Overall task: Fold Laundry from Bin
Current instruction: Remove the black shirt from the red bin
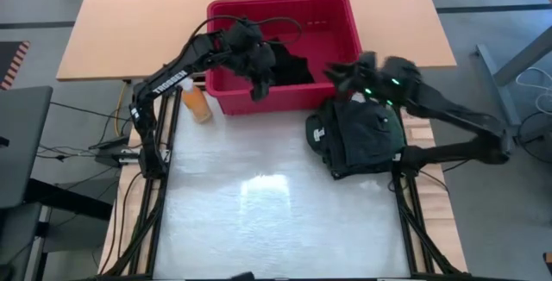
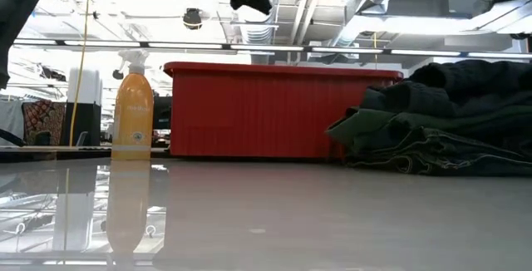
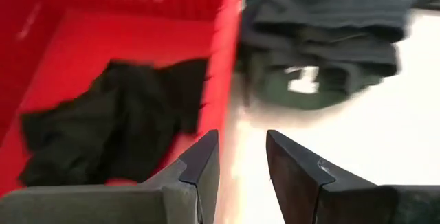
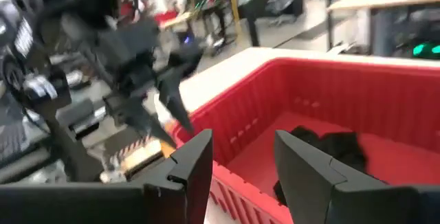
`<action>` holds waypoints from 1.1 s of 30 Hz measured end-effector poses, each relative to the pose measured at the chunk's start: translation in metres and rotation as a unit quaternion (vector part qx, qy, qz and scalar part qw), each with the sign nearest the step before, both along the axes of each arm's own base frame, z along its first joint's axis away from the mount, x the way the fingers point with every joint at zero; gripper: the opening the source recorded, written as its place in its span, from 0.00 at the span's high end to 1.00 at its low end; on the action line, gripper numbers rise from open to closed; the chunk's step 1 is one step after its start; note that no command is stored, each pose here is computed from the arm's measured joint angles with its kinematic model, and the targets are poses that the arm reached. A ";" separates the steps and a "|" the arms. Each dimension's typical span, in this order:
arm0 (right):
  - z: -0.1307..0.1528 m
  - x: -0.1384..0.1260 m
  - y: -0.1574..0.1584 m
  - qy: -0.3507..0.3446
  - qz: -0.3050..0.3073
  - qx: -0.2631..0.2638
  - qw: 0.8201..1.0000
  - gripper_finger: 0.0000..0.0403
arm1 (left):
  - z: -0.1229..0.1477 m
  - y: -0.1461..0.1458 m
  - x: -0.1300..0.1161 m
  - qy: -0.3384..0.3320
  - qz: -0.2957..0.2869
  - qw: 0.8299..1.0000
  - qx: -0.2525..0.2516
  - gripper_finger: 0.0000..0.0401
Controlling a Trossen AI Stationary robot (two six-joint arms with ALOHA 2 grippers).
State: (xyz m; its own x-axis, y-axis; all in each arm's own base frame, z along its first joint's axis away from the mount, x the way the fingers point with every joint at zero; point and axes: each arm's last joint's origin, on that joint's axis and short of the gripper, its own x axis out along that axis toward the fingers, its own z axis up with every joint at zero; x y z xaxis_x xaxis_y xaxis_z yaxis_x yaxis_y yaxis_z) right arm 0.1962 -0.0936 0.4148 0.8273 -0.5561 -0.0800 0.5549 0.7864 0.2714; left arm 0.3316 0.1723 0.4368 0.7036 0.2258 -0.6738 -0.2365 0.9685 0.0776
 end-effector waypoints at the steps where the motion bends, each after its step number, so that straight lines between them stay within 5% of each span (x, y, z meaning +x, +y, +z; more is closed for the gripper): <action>1: -0.005 0.007 -0.012 0.003 0.015 0.004 1.000 0.55 | 0.000 0.003 -0.003 0.003 0.014 1.000 0.000 0.73; 6: -0.041 0.033 -0.080 0.033 0.071 0.035 0.996 0.55 | 0.007 0.016 -0.021 -0.002 0.075 0.997 -0.021 0.73; 21: -0.112 0.083 -0.257 0.163 0.069 0.119 0.977 0.55 | -0.010 0.002 -0.037 0.128 0.219 0.967 -0.038 0.73; 33: -0.151 0.111 -0.300 0.329 0.142 0.128 0.925 0.40 | 0.001 -0.040 -0.044 0.161 0.251 0.954 0.031 0.73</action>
State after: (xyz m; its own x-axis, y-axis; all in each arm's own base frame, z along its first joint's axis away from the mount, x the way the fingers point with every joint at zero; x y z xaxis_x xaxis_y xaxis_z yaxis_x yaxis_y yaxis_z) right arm 0.3070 -0.3941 0.2634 0.6631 -0.2167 -0.7165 0.4465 0.8827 0.1462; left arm 0.2875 0.1324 0.4382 0.2548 0.5262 -0.8112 -0.6240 0.7304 0.2778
